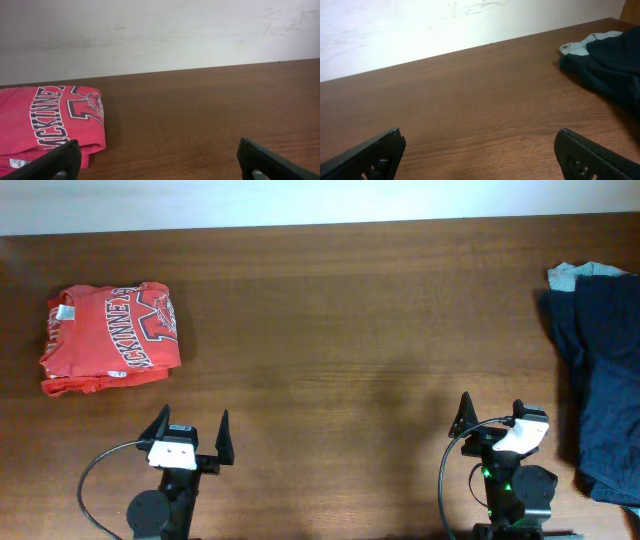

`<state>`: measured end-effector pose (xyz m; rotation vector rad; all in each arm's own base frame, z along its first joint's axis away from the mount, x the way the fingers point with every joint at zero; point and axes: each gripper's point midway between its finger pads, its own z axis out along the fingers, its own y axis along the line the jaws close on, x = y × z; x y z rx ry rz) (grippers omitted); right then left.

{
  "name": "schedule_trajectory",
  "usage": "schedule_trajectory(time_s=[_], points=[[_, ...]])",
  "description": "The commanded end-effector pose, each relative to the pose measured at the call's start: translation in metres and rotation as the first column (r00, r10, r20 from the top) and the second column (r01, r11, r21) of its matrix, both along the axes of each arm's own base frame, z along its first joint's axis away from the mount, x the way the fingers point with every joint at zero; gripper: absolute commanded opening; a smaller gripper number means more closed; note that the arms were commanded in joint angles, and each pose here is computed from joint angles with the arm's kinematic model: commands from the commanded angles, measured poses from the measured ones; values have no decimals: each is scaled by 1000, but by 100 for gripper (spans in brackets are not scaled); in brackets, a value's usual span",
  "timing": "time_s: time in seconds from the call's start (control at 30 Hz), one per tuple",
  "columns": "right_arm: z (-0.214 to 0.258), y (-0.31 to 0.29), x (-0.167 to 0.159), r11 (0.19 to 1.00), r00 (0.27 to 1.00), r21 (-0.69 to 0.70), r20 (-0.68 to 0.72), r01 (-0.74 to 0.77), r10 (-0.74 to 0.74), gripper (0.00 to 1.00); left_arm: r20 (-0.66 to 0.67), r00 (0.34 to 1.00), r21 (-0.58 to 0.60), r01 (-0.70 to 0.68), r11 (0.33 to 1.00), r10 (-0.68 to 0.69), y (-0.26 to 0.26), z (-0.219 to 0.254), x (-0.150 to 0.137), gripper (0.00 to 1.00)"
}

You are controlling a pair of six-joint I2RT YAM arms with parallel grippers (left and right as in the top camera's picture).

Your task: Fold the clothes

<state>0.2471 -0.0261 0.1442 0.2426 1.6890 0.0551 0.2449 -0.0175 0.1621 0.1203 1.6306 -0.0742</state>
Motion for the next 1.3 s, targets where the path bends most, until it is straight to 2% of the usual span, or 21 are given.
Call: schedule_trajectory(time_s=[0.0, 0.47, 1.17, 1.27], points=[[-3, -2, 0, 1000, 1000, -7, -5, 5, -6, 99, 0, 1000, -9, -5, 1000, 5, 0, -2, 0, 100], [-3, -2, 0, 1000, 1000, -7, -5, 6, -6, 99, -3, 998, -1, -65, 998, 65, 11, -3, 1, 99], [-2, -2, 0, 1000, 1000, -7, -3, 7, -7, 99, -5, 998, -1, -69, 998, 69, 12, -3, 1, 100], [2, -10, -1, 998, 998, -15, 14, 56, -56, 99, -5, 996, 0, -87, 996, 87, 15, -3, 1, 99]])
